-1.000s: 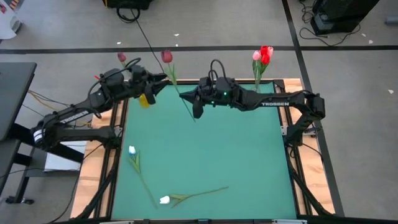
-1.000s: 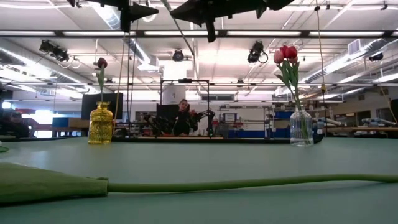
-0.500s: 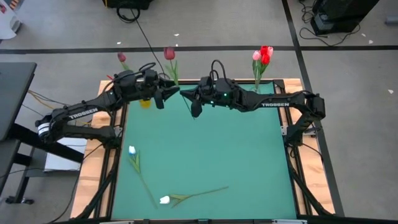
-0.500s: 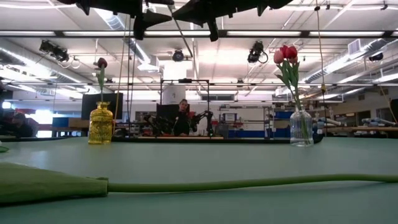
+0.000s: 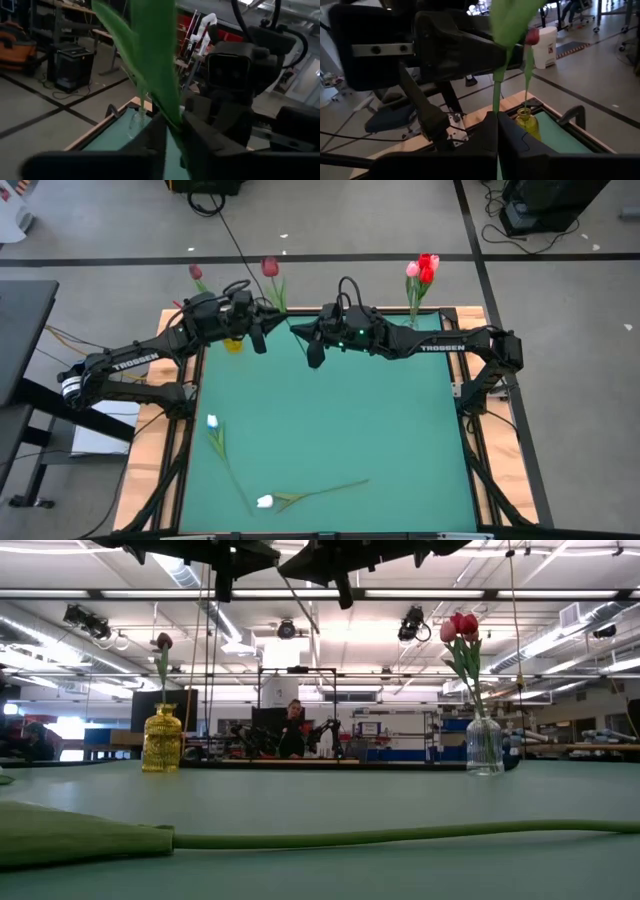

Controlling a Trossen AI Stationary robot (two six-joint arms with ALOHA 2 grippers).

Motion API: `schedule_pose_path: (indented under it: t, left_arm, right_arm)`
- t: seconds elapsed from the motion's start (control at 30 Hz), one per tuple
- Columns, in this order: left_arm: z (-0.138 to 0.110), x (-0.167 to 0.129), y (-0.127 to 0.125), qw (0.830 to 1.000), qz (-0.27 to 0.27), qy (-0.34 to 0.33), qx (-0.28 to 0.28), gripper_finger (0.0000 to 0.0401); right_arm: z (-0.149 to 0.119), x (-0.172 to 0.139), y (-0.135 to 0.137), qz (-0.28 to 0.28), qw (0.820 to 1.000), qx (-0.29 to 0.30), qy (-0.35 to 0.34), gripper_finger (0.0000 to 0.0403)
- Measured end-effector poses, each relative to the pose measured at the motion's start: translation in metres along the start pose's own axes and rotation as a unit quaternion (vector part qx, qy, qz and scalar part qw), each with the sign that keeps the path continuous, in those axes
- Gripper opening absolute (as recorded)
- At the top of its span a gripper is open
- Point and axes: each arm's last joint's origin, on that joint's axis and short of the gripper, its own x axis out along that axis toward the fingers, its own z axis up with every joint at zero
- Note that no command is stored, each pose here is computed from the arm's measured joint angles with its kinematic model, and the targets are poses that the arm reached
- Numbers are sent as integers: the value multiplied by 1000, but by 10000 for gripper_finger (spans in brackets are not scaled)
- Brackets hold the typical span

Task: Sort flowers into vase by color
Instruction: Put the dark red flower into the yellow vase

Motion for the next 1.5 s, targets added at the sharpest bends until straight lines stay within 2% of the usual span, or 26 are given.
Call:
schedule_pose_path:
  t: [0.1,0.23,0.37,0.43,0.5,0.63,0.87,1.1,1.3,1.5]
  left_arm:
    - [0,0,0,1000,-2,1,11,15]
    - [-2,-1,1,999,5,10,40,13]
    - [-6,-6,1,997,17,42,65,12]
    - [-9,-10,3,994,49,65,68,11]
    - [-11,-15,7,990,102,73,63,11]
    - [-11,-28,16,973,201,88,66,11]
    - [-7,-56,28,952,275,110,79,10]
    - [9,-92,32,918,378,62,99,10]
    - [15,-116,36,894,435,43,100,9]
    - [18,-120,41,882,459,33,99,9]
  right_arm:
    - [-1,0,-1,-5,1000,0,7,24]
    - [-5,0,-7,-16,999,4,31,70]
    - [-7,0,-17,-38,997,38,54,113]
    - [-9,-1,-22,-50,995,54,69,127]
    - [-12,-1,-25,-59,993,56,84,135]
    - [-14,-2,-27,-64,992,56,98,138]
    - [-17,-2,-25,-64,991,54,106,138]
    - [-18,-3,-23,-63,990,50,114,137]
    - [-18,-3,-23,-64,990,49,114,135]
    - [-18,-3,-23,-64,990,49,114,135]
